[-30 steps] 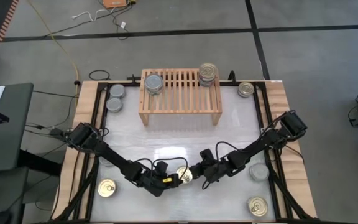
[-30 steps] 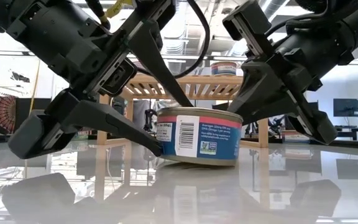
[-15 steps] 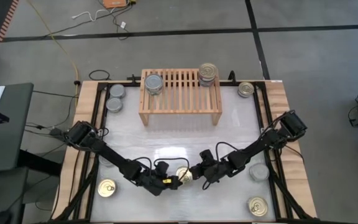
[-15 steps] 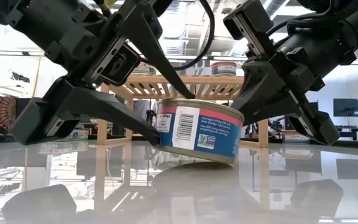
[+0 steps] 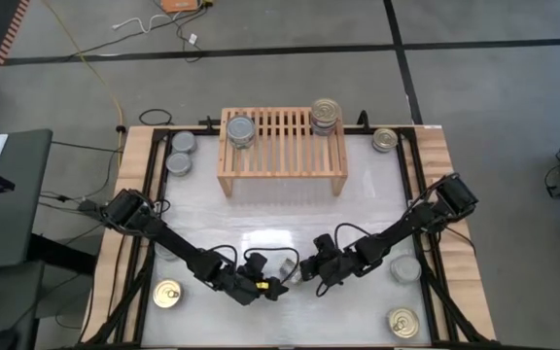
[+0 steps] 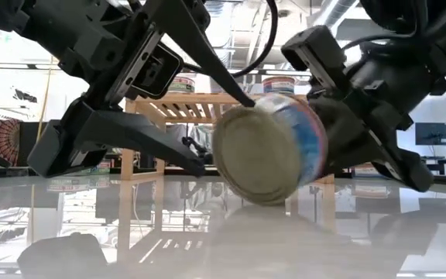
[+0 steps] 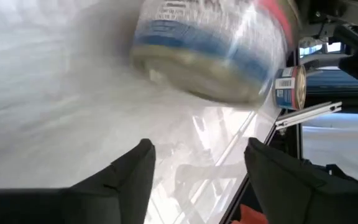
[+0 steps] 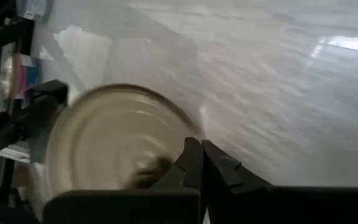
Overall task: Stack canned seafood by type on shelf
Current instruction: Put the blue-pink tuna can on the shelf
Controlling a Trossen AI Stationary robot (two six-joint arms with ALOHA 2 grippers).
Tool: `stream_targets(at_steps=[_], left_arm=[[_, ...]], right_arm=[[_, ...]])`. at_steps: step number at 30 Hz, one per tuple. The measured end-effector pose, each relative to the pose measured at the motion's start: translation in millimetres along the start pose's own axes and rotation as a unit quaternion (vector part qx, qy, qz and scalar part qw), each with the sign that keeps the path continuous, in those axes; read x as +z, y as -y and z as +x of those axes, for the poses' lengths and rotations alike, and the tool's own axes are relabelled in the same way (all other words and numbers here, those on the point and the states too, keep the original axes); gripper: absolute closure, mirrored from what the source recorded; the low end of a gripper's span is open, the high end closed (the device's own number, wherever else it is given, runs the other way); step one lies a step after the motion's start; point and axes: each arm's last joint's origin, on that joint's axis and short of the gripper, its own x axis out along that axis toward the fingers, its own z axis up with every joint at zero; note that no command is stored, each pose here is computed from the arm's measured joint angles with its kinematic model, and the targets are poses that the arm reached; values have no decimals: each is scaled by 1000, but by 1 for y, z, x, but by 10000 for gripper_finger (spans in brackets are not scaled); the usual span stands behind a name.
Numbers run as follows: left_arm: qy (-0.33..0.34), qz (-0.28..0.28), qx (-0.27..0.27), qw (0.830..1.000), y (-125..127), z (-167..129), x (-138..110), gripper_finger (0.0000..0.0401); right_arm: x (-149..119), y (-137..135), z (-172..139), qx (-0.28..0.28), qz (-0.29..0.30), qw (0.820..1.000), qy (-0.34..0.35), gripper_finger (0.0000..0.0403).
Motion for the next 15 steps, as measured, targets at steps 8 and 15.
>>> stream_targets(at_steps=[8, 15], left_arm=[[16, -4, -3, 1000, 0, 0, 2, 92], [24, -23, -12, 999, 5, 1, 2, 87]], right_arm=[[0, -1, 0, 5, 4, 1000, 2, 378], [1, -2, -1, 8, 6, 1000, 6, 379]])
